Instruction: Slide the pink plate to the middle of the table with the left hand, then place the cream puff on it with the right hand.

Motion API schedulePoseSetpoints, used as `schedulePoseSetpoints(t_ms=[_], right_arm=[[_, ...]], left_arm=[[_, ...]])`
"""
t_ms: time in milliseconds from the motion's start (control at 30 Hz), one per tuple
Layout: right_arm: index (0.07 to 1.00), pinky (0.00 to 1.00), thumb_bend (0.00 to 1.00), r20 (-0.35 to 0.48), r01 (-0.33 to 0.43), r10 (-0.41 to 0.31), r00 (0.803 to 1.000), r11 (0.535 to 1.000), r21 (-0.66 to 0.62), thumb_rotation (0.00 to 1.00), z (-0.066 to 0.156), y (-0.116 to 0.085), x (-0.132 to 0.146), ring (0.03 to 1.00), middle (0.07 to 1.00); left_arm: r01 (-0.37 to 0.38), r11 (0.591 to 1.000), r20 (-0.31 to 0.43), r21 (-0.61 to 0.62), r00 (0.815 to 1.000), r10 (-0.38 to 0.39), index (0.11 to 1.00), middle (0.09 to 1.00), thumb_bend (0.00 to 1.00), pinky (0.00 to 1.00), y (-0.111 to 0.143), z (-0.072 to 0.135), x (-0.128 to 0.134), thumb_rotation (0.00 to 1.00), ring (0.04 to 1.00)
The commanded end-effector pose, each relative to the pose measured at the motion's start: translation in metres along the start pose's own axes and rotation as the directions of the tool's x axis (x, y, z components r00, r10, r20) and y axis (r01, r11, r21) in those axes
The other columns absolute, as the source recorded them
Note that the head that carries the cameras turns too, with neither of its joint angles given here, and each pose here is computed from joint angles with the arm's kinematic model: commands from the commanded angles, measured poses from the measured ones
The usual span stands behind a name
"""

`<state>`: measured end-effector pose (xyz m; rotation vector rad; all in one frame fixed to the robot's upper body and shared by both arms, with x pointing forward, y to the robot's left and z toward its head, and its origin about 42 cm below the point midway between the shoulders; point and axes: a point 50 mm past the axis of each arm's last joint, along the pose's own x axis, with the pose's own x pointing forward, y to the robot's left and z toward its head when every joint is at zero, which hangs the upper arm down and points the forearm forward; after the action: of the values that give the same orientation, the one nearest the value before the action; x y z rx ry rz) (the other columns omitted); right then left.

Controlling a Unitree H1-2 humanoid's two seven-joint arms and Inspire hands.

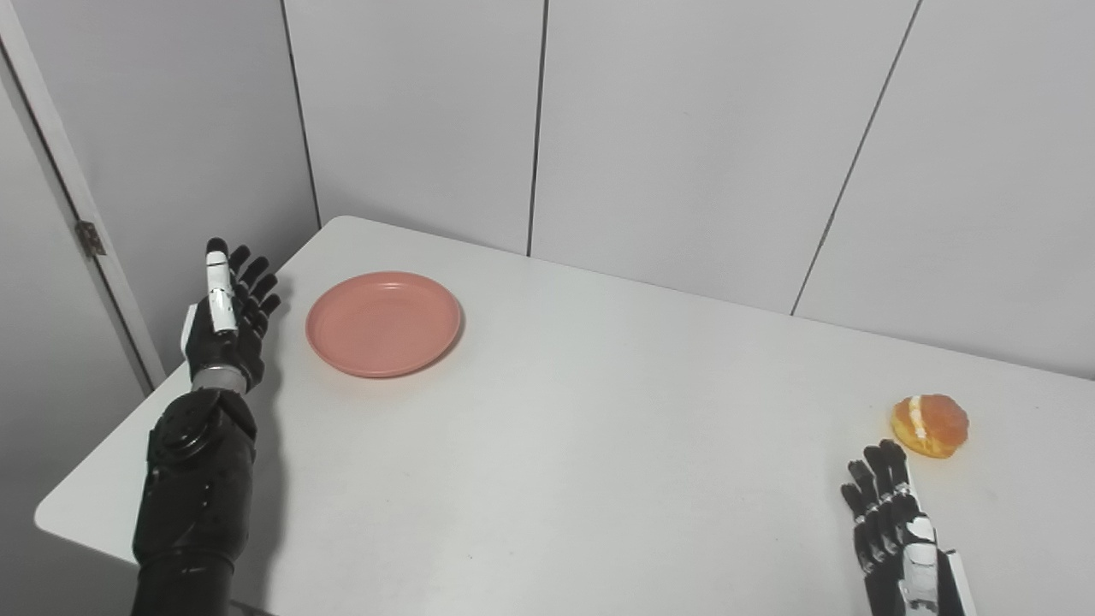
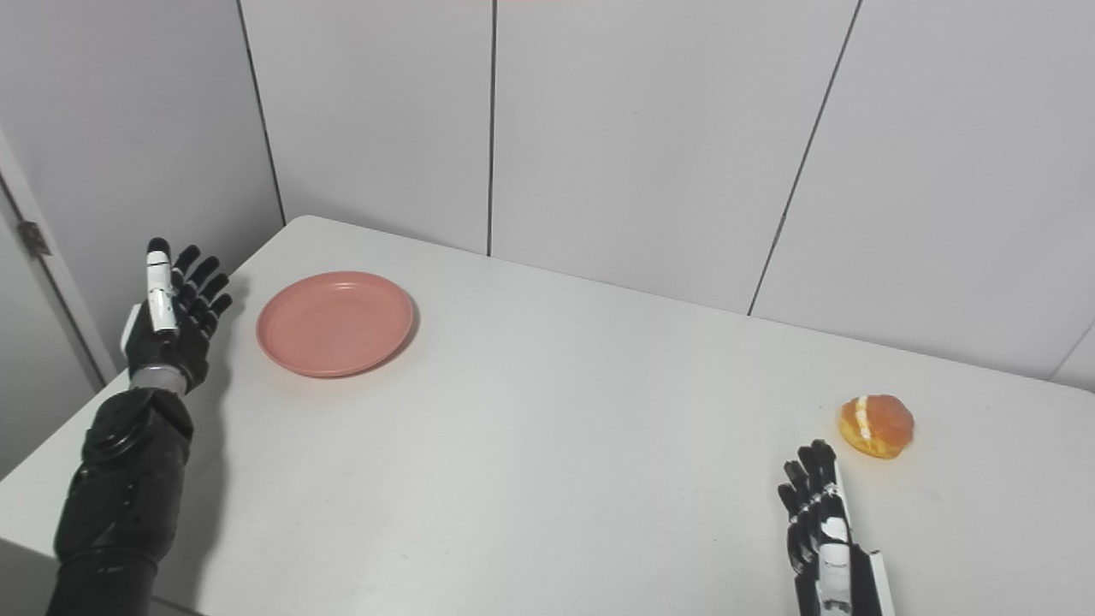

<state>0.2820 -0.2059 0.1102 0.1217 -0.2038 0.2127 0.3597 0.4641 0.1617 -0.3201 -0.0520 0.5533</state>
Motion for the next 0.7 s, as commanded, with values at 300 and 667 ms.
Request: schedulePoseSetpoints(t_ms=[300, 667], right_arm=[[1.000, 1.00, 0.54, -0.109, 0.032, -0.034, 0.993, 0.999, -0.021, 1.00, -0.023, -0.025, -0.017, 0.991, 1.000], [1.000, 1.00, 0.54, -0.110, 0.032, -0.034, 0.993, 0.999, -0.019, 1.00, -0.020, -0.025, -0.018, 0.991, 1.000]], left_arm=[[0.023, 1.000, 0.085, -0.019, 0.996, -0.021, 0.910, 0.917, 0.53, 0.94, 0.000, 0.021, 0.026, 1.00, 0.925], [-0.023, 0.998, 0.026, -0.050, 0.999, 0.025, 0.861, 0.885, 0.55, 0.90, 0.011, 0.001, 0.044, 0.97, 0.889]])
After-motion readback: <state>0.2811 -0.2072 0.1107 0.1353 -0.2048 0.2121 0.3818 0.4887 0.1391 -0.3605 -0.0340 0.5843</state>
